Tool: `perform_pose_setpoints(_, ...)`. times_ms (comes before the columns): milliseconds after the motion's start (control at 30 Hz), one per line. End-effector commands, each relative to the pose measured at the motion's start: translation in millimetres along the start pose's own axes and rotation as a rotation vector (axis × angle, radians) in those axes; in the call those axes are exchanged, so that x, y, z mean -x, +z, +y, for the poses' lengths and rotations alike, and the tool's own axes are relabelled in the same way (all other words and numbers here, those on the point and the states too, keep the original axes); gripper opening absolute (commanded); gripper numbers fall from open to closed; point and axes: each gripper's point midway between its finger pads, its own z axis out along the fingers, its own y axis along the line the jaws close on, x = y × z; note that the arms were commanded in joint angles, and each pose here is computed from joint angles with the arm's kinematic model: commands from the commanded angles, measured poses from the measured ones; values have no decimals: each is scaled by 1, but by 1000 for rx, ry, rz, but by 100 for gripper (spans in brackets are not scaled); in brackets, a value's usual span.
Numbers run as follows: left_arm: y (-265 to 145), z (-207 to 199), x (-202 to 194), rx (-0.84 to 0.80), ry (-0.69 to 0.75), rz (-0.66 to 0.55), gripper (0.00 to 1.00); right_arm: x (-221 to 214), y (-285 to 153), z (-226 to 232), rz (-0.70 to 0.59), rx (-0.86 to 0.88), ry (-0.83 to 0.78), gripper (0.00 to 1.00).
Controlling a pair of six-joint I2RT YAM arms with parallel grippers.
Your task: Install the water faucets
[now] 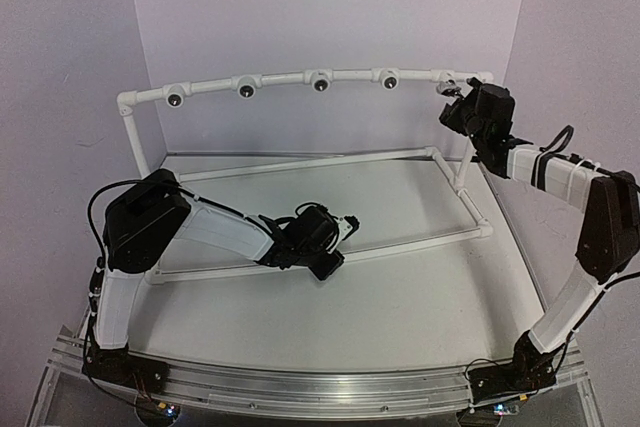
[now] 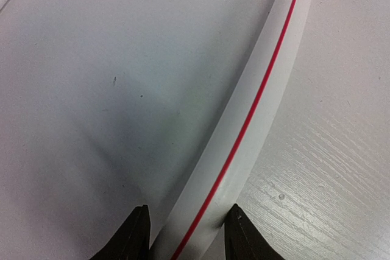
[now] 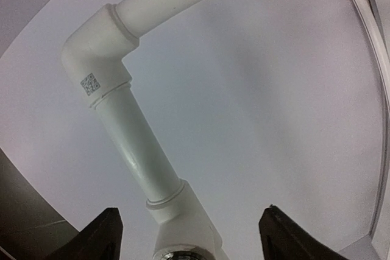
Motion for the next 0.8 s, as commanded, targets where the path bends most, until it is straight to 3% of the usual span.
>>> perform_pose_setpoints(0, -4, -30, -208, -73, -61, 655, 0, -2, -6, 15, 5, 32, 40, 94)
perform_pose_setpoints(33, -4, -30, -208, -73, -61, 655, 0, -1, -8, 16, 3, 33, 32, 98)
perform_pose_setpoints(400, -3, -30, -209, -76, -50, 656, 0, 16, -55, 31, -30, 45, -76, 98)
perform_pose_setpoints(567, -2, -30, -209, -72, -45, 659, 0, 31, -88, 19, -32, -11, -198, 98)
perform_pose_setpoints(667, -2, -29, -209, -71, -46, 663, 0, 47, -115, 26, -65, -29, -373, 98)
perform_pose_setpoints(767, -3, -29, -208, -69, -46, 661, 0, 51, -140, 54, -88, -12, -731, 98)
